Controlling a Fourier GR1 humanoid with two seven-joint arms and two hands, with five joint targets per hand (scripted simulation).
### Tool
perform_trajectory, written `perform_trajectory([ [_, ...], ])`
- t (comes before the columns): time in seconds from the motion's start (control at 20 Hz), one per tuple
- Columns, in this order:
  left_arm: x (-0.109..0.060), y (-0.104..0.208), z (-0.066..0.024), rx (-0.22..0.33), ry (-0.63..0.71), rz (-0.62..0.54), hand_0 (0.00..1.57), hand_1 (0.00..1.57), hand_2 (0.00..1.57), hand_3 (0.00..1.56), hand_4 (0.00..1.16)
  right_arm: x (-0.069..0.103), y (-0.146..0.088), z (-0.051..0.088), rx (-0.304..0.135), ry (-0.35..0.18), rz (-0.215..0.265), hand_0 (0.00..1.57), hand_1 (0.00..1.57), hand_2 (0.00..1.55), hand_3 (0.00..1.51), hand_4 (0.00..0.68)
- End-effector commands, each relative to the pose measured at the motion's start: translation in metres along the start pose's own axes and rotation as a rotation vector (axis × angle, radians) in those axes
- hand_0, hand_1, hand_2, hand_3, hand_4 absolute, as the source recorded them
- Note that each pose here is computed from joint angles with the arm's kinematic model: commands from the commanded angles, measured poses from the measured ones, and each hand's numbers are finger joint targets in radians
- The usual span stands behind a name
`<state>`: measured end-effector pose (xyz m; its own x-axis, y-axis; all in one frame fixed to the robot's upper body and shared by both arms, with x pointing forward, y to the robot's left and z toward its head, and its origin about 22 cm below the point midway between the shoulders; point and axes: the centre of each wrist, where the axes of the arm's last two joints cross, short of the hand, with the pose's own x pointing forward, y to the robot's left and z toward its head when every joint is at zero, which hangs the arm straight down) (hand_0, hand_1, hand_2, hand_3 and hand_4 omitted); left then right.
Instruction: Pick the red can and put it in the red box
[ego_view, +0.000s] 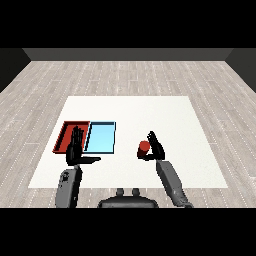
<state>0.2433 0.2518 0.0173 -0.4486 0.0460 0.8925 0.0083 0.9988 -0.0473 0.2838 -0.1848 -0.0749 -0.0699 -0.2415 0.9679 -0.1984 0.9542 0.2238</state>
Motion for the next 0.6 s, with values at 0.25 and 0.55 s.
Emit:
perform_trajectory([
  [0.25, 0.015, 0.007, 0.0107, 0.019, -0.014, 0.006, 0.0, 0.0, 0.0, 0.0, 0.0, -0.017, 0.017, -0.013, 0.012, -0.016, 0.005, 0.0, 0.0, 0.0, 0.0, 0.0],
  [0.55, -0.003, -0.004, -0.0028, -0.004, -0.011, -0.001, 0.0, 0.0, 0.0, 0.0, 0.0, -0.005, 0.034, -0.023, 0.04, 0.056, -0.031, 0.0, 0.0, 0.0, 0.0, 0.0],
])
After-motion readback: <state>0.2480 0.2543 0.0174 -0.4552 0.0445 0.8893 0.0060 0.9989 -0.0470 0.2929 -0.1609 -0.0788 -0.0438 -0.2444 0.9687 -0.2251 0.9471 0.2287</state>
